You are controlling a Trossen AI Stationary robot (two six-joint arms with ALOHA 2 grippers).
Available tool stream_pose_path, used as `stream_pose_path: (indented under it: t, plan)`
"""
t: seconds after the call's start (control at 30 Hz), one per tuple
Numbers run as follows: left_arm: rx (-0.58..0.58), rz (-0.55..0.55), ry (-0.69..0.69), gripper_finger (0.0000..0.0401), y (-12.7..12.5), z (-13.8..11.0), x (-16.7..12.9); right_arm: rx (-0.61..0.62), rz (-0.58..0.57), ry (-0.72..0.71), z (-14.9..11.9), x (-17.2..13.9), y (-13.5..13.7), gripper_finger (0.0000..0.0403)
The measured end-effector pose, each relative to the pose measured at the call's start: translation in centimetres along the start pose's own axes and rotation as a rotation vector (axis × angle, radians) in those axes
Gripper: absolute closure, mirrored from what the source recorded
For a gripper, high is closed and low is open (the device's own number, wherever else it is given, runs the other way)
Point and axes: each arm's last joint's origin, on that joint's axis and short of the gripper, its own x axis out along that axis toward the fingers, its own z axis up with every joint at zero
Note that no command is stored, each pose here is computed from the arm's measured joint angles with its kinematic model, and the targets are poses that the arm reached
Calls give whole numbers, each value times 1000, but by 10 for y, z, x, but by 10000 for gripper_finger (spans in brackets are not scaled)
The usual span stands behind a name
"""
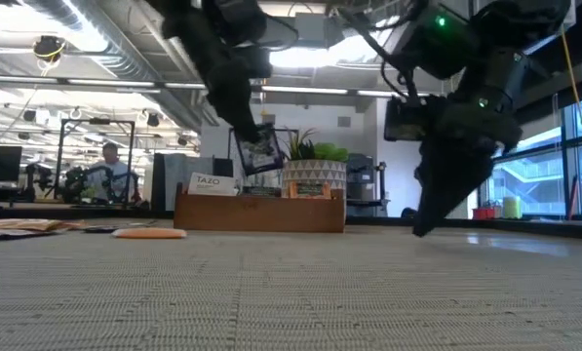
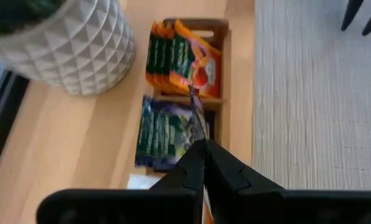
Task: Pick & Place Tea
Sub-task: Put the dark blue tea bag into the middle section of the wooden organizer
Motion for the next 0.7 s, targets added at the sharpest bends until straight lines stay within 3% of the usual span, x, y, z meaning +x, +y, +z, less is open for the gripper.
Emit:
stream_pose_path:
  t: [0.27, 0.47, 0.7]
  plan:
    - [133, -80, 220, 398, 13, 29, 29, -8, 26, -70, 12, -3, 6, 296]
    - [128, -50, 292, 398, 16, 39, 57, -10, 24, -69, 12, -3, 6, 296]
    - [79, -48, 351, 398, 16, 32, 76, -13, 20, -65, 11, -3, 6, 296]
